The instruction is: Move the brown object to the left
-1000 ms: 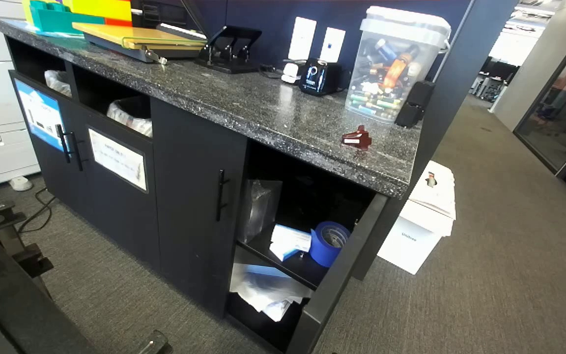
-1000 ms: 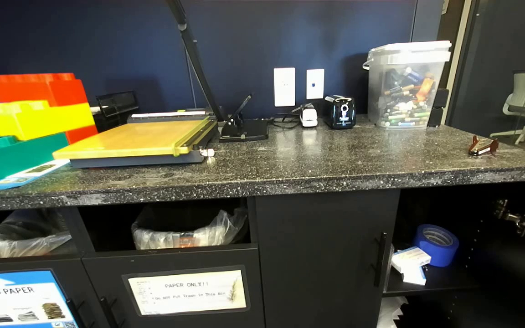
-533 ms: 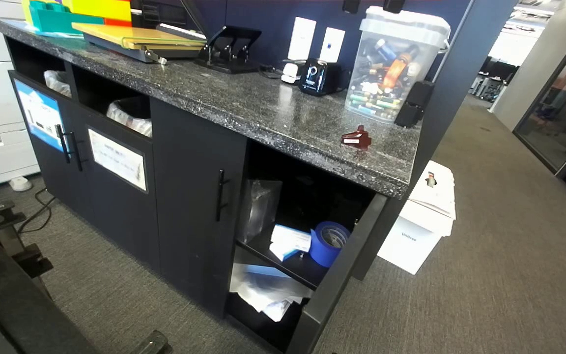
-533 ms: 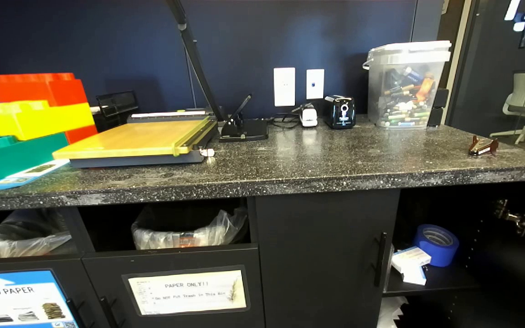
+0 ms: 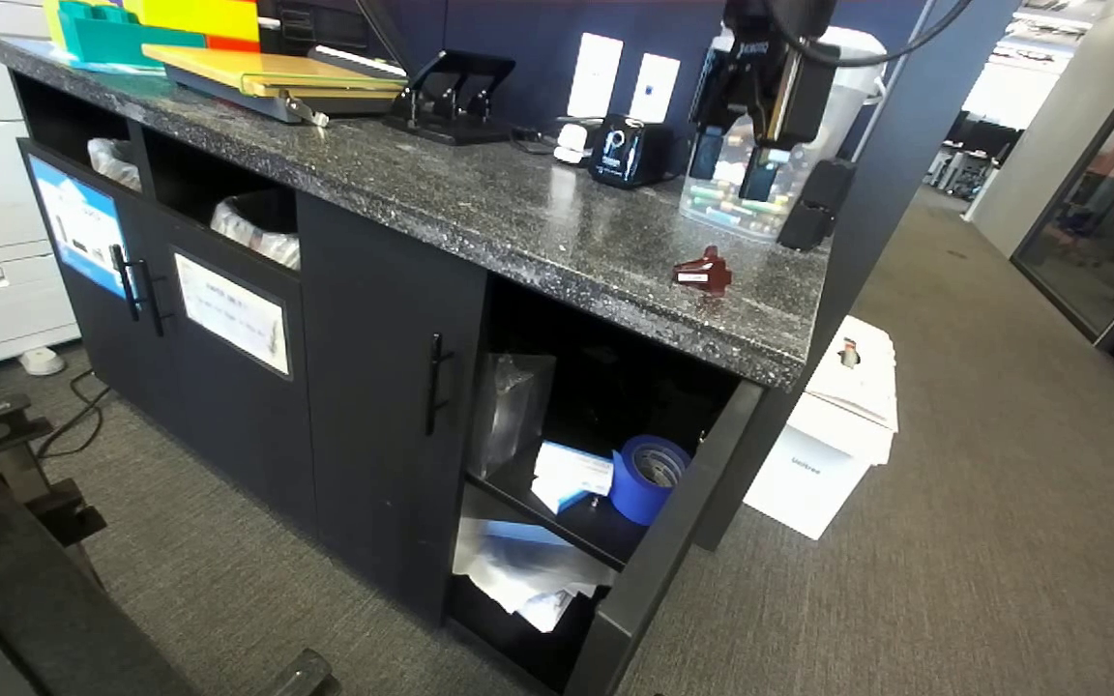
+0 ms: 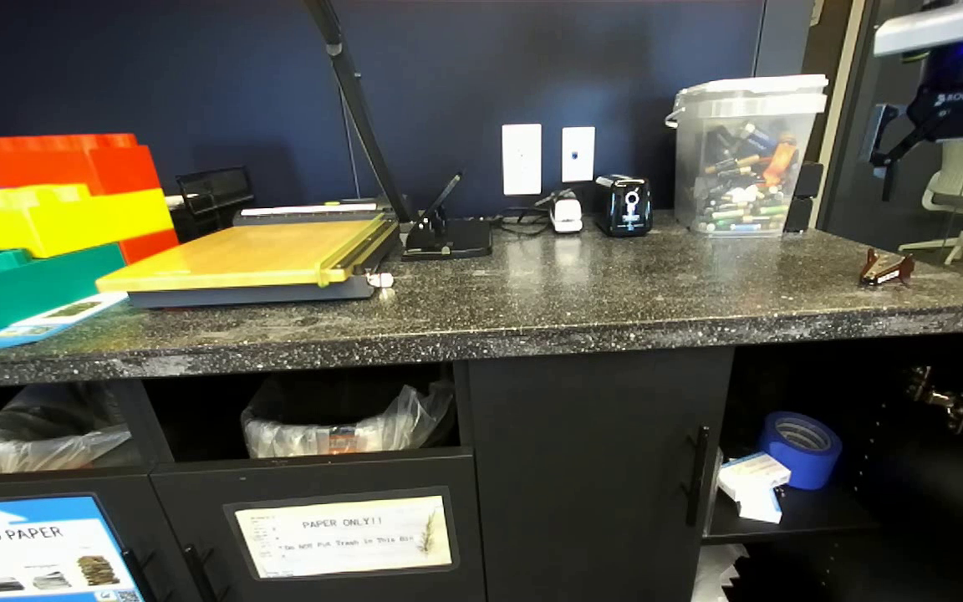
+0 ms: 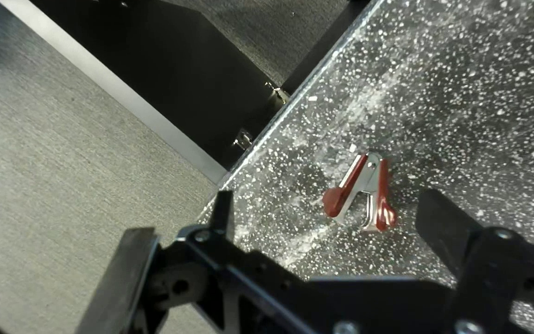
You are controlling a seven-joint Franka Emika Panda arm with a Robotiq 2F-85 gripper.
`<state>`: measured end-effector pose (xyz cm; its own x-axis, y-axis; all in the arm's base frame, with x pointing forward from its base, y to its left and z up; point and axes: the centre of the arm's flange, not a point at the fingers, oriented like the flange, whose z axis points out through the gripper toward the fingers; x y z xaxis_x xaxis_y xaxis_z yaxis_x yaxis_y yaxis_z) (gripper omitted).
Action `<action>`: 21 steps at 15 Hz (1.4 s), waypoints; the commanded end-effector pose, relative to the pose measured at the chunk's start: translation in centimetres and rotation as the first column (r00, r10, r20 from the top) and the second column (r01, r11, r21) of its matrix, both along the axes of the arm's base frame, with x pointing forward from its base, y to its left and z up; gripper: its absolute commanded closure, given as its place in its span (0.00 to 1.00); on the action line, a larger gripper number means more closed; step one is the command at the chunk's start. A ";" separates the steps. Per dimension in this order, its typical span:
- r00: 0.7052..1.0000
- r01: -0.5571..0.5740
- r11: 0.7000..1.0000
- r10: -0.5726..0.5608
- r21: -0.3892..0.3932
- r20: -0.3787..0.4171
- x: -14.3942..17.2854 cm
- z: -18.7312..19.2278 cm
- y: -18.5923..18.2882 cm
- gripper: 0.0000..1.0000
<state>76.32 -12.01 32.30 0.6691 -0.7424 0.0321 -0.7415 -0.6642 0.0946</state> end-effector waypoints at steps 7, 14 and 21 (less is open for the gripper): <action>0.995 0.093 0.994 -0.094 -0.059 -0.020 9.8 -7.4 -0.6 0.00; 0.991 0.133 0.987 -0.133 -0.093 0.006 10.3 -9.3 -0.6 0.42; 0.990 0.139 0.982 -0.134 -0.126 0.051 10.9 -8.8 1.2 0.94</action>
